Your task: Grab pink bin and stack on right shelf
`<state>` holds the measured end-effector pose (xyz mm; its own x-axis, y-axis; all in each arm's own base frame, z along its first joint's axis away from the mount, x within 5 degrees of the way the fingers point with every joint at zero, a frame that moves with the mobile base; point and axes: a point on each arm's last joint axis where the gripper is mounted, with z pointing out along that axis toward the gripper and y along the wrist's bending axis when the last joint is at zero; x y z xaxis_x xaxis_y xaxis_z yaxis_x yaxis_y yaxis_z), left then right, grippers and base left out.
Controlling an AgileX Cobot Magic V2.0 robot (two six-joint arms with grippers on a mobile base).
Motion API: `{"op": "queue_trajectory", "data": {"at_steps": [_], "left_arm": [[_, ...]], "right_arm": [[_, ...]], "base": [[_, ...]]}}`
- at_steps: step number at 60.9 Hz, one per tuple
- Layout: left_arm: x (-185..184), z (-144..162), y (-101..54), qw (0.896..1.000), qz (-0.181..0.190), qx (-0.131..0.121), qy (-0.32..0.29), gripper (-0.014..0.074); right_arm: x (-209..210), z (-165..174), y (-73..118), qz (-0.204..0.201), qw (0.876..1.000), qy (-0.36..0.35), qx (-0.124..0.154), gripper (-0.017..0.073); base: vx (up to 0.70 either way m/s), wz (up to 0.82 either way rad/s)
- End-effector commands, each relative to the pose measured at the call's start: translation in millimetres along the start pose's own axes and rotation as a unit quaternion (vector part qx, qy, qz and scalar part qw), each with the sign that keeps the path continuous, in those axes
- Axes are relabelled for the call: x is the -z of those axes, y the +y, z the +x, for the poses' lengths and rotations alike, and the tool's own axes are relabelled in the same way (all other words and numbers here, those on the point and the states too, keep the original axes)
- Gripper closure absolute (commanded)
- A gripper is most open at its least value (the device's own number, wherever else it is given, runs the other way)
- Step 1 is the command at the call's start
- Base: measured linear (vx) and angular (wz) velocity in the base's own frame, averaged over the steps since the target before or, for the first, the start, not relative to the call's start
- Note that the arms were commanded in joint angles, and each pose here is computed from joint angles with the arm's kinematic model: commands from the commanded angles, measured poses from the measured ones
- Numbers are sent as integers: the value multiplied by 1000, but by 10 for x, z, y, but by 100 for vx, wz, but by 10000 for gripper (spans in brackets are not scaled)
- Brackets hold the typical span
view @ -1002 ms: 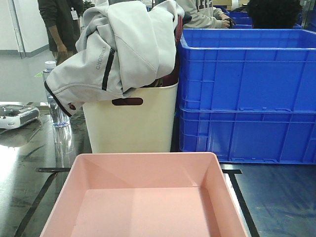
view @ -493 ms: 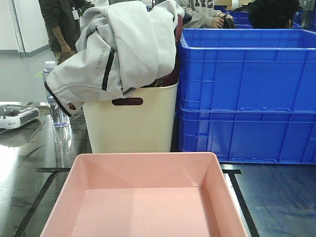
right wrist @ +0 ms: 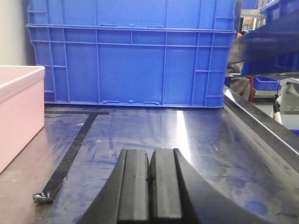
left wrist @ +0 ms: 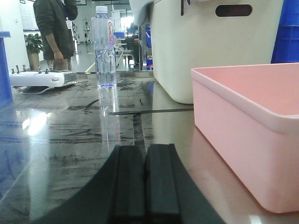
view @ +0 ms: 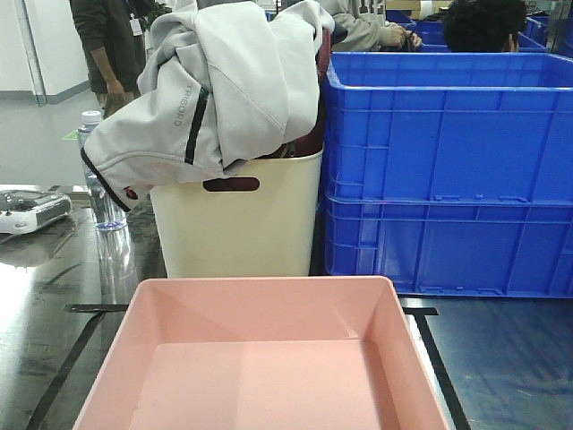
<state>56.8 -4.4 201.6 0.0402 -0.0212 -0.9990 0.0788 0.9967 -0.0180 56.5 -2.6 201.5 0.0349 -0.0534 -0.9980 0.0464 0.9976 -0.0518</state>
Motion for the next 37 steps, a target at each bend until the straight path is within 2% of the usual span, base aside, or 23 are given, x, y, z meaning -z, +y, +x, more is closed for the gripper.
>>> {"op": "queue_trajectory", "data": {"at_steps": [1, 37], "left_arm": [[14, -43, -1, 999, 1, 2, -47, 600], [14, -43, -1, 999, 1, 2, -47, 600]], "right_arm": [[12, -74, -4, 5, 999, -50, 10, 568], [11, -74, -4, 5, 999, -49, 10, 568]], "base": [[0, 0], [0, 0]]}}
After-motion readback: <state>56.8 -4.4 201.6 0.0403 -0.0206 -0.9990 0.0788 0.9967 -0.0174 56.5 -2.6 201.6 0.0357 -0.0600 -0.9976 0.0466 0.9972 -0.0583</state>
